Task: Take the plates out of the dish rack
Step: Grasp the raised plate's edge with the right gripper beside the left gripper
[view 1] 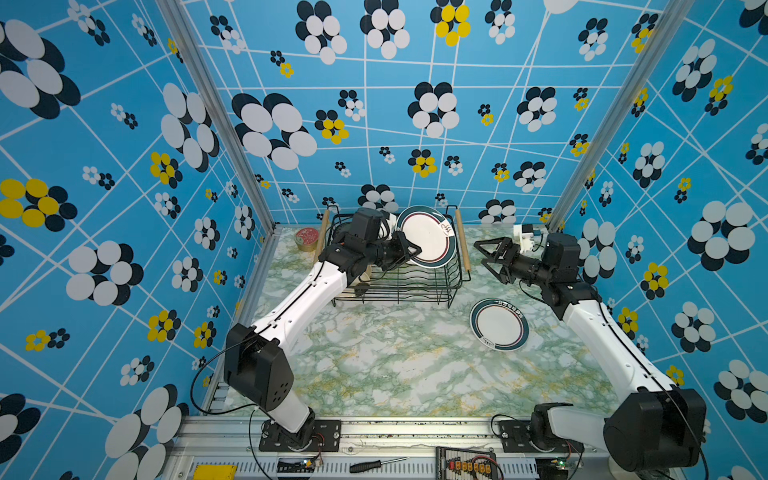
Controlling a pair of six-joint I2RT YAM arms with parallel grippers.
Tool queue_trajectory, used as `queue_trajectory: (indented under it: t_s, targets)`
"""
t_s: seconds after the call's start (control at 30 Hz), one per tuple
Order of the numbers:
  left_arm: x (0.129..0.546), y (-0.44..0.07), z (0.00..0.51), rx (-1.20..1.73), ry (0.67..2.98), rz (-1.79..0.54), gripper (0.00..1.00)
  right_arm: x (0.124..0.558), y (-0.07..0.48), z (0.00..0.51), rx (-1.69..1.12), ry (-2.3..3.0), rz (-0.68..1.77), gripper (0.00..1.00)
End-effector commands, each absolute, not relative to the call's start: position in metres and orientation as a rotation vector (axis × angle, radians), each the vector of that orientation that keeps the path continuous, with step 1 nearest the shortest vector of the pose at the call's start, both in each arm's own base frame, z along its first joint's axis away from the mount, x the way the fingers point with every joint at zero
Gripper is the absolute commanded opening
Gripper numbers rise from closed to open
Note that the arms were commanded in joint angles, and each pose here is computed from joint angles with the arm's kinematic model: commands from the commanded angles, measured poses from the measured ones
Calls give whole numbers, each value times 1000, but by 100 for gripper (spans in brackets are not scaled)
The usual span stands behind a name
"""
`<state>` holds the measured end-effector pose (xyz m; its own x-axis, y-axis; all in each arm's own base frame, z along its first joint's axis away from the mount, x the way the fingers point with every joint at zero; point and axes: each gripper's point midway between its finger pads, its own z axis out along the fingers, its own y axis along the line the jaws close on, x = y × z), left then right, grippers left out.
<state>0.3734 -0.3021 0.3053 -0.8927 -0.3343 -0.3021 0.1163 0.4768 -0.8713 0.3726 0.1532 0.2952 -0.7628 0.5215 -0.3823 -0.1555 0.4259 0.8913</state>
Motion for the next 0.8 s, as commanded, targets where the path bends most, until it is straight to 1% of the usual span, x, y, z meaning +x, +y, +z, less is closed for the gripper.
queue_trajectory:
  t_s: [0.0, 0.07, 0.23, 0.4, 0.47, 0.63, 0.77]
  targets:
    - [371, -305, 358, -207, 2070, -1554, 1, 376, 181, 299, 274, 2023, 1475, 88]
    - [366, -305, 355, -217, 2076, -1542, 0, 376, 190, 301, 263, 2005, 1510, 85]
    - [362, -312, 343, -262, 2064, -1616, 0, 378, 210, 304, 232, 1994, 1565, 79]
    - [361, -319, 332, -285, 2064, -1664, 0, 380, 228, 302, 222, 1997, 1625, 61]
    - [360, -319, 331, -300, 2054, -1674, 0, 381, 231, 302, 223, 1994, 1644, 55]
    - [362, -319, 331, -331, 1991, -1752, 1, 381, 234, 305, 214, 1966, 1667, 52]
    - [361, -325, 322, -329, 2019, -1760, 1, 382, 236, 307, 208, 1948, 1695, 44]
